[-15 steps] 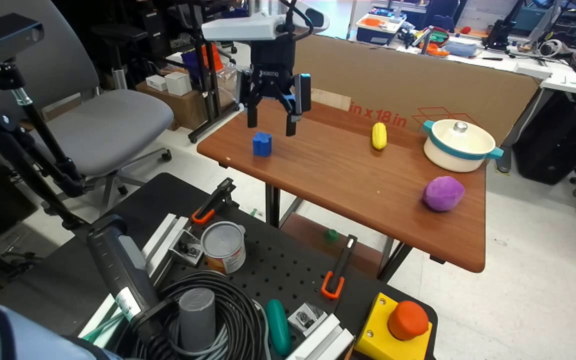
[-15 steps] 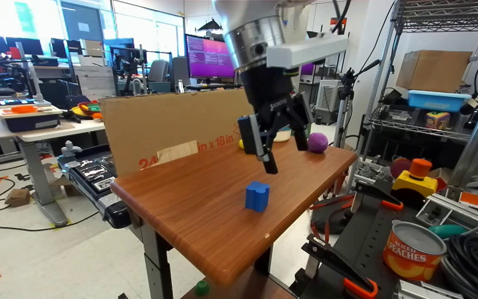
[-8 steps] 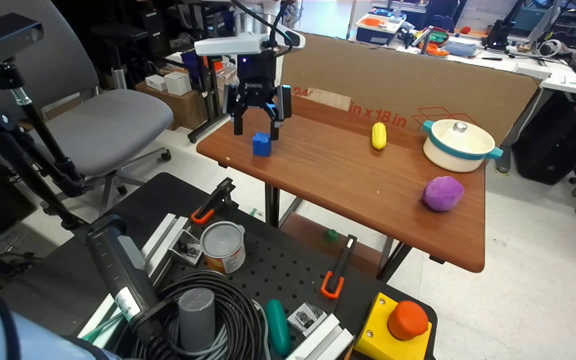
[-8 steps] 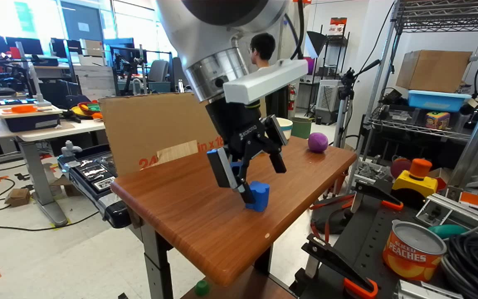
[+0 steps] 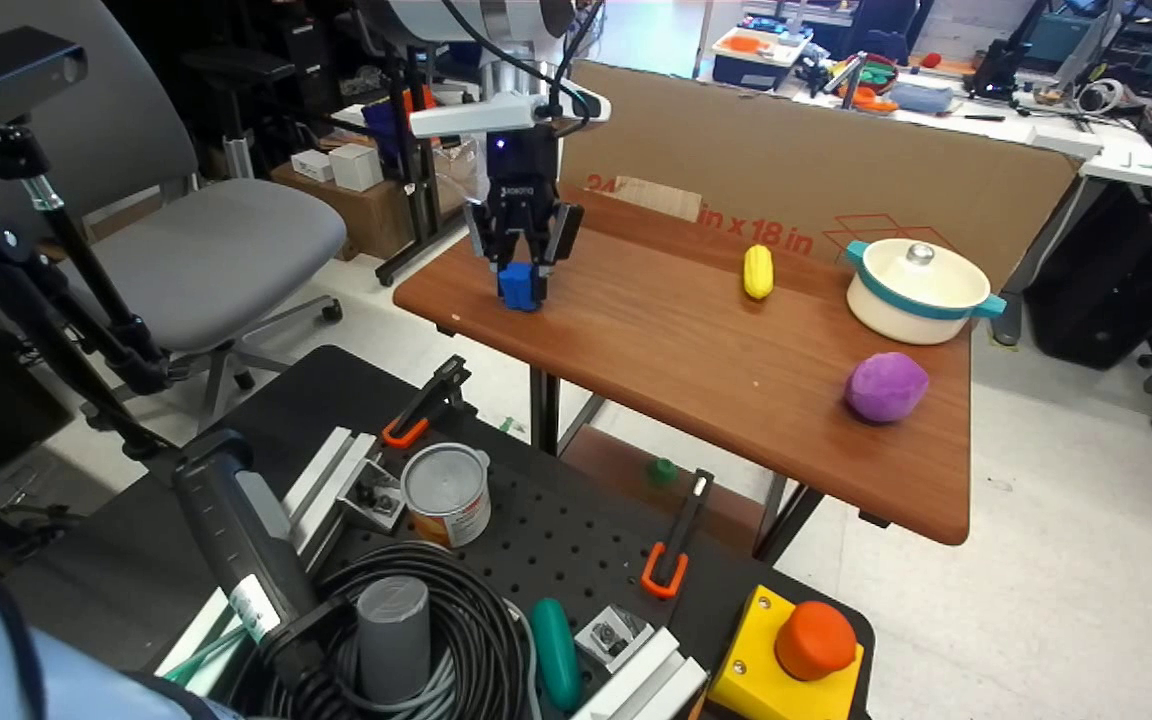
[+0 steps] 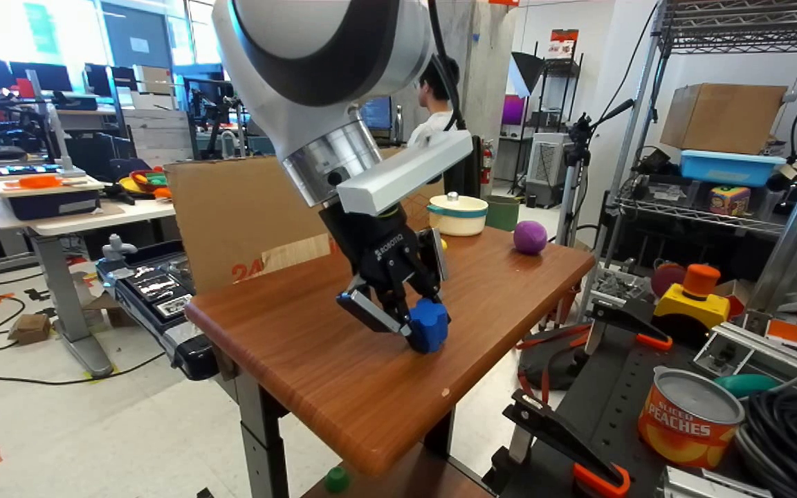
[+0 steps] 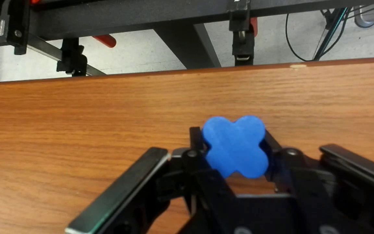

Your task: Move the blue block to the right

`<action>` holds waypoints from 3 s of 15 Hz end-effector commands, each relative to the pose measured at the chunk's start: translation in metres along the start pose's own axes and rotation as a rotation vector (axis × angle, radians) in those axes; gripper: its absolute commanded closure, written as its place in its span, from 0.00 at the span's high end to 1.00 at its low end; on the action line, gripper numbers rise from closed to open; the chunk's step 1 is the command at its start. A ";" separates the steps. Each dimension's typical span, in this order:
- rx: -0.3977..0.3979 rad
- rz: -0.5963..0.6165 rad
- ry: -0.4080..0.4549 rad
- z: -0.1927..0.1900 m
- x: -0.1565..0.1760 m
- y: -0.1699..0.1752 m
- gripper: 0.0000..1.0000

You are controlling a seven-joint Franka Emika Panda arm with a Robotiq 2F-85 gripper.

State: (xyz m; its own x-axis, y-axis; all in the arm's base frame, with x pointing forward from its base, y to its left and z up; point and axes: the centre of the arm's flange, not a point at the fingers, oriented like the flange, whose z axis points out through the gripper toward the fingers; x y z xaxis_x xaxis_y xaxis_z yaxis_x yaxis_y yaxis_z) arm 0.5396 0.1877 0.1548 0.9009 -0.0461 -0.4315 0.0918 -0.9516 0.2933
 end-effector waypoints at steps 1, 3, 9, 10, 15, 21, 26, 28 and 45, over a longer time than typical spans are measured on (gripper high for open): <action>-0.040 -0.038 -0.035 -0.015 -0.001 -0.003 0.16; -0.041 -0.064 -0.046 -0.025 -0.018 0.008 0.16; 0.000 0.047 -0.019 -0.036 -0.018 0.088 0.16; 0.011 0.081 -0.021 -0.035 -0.013 0.105 0.16; 0.059 0.251 -0.058 -0.014 0.021 0.187 0.16; 0.081 0.355 -0.134 0.020 0.056 0.233 0.16; 0.081 0.427 -0.175 0.051 0.083 0.253 0.16; 0.083 0.438 -0.189 0.055 0.088 0.257 0.16; 0.068 0.279 -0.016 -0.041 -0.010 0.196 1.00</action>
State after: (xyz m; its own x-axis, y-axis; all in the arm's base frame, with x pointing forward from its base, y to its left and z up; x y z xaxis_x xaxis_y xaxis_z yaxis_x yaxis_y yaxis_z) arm 0.5657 0.0142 0.2522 0.8807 -0.3128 -0.3558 -0.1877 -0.9200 0.3441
